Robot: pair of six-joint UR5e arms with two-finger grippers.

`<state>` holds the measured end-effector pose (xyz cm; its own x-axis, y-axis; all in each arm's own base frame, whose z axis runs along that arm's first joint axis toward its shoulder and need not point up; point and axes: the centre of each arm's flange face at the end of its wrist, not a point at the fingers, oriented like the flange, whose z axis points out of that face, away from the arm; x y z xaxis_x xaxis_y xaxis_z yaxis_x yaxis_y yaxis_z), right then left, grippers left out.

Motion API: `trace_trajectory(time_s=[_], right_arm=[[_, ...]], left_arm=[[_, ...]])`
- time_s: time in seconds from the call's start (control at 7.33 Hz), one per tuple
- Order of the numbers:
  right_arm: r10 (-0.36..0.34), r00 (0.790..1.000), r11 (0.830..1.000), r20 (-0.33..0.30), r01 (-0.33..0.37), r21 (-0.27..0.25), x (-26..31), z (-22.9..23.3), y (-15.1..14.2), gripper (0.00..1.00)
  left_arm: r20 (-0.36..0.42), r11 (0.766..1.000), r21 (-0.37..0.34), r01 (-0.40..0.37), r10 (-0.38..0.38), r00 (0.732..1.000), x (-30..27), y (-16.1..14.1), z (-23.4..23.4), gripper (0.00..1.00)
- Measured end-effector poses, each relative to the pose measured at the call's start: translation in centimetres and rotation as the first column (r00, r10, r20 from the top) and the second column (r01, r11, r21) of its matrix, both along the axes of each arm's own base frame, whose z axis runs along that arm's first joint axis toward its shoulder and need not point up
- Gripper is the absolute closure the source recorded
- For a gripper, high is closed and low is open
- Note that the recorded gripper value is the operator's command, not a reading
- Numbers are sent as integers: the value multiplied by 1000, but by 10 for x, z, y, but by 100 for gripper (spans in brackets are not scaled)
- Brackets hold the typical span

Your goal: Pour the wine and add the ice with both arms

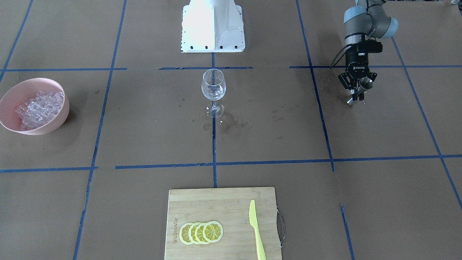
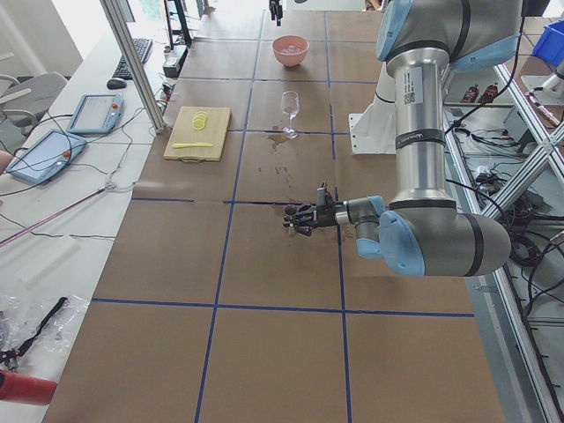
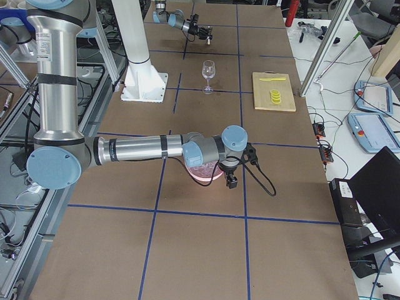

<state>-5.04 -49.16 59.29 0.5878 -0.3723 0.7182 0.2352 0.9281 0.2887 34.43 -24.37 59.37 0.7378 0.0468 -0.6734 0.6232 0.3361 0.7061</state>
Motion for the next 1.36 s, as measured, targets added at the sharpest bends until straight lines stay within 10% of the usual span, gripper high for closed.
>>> trace_trajectory(time_s=[0.68, 1.36], right_arm=[[-1, 1000, 998, 12, 0, 65, 0, -5, -1, 0], [1, 1000, 999, -1, -1, 47, -1, 8, -7, 0]], left_arm=[[67, 972, 197, -131, 120, 991, -9, 2, -111, 100], [173, 929, 327, -174, 123, 977, 99, -8, -271, 100]])
